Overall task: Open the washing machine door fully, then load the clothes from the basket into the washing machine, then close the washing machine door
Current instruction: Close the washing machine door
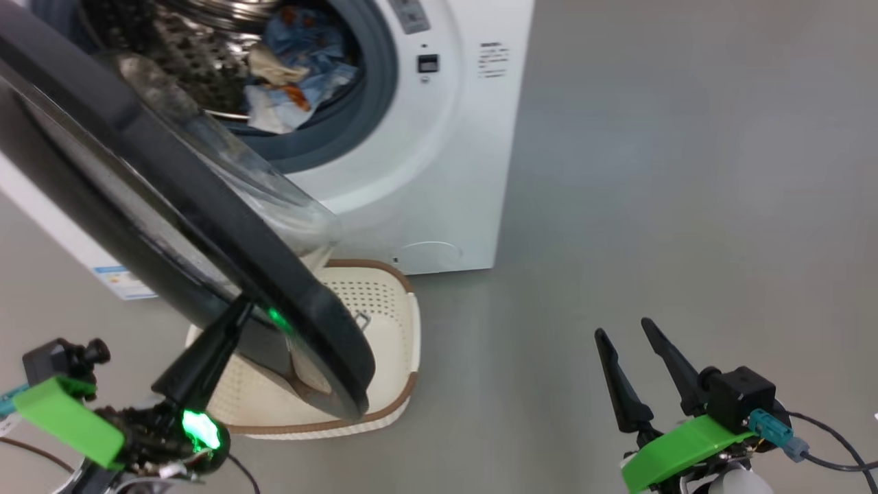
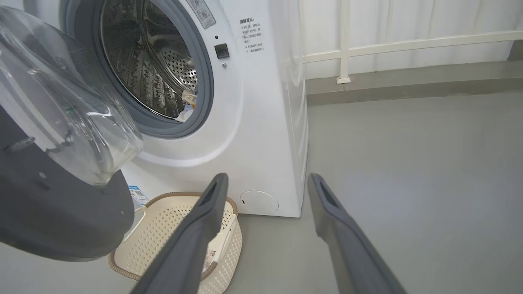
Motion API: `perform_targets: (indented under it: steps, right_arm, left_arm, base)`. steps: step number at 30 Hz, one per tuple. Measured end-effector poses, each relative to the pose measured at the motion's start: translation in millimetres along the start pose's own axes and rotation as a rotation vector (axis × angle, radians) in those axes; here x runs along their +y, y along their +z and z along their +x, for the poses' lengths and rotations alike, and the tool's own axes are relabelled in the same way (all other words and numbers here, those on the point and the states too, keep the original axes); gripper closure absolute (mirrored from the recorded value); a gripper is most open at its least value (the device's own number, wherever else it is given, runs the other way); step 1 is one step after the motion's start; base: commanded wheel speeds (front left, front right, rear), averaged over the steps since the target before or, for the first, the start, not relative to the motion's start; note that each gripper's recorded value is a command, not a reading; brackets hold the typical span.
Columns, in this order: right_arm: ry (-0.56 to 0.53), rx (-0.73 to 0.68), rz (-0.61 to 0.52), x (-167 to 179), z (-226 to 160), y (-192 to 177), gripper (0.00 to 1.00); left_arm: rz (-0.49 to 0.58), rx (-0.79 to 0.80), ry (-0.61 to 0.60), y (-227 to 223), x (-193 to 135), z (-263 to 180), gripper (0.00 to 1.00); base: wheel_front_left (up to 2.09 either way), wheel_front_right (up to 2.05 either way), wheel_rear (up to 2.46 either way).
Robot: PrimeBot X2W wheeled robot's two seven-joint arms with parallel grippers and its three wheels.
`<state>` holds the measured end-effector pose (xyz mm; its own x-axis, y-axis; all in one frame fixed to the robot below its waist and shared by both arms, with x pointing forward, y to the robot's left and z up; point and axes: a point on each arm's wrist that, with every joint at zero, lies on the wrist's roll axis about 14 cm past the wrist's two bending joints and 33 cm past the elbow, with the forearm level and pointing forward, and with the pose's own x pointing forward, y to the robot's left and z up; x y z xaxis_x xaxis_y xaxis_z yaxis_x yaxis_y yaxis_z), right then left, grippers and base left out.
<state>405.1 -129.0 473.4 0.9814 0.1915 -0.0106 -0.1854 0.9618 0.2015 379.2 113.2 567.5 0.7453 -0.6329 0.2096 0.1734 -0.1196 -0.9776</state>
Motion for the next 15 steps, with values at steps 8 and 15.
perform_targets:
  steps: [8,15]
  right_arm:
    - [-0.09,-0.02,-0.001,-28.9,-13.5,7.6,0.0]
    - [-0.163,-0.029,-0.005,-51.1,-27.0,12.0,0.0]
  left_arm:
    - [-0.016,0.007,-0.027,1.7,6.6,44.4,1.0]
    - [-0.015,-0.017,-0.048,10.0,9.3,80.8,1.0]
  base:
    - [0.0,0.0,0.0]
    - [0.0,0.0,0.0]
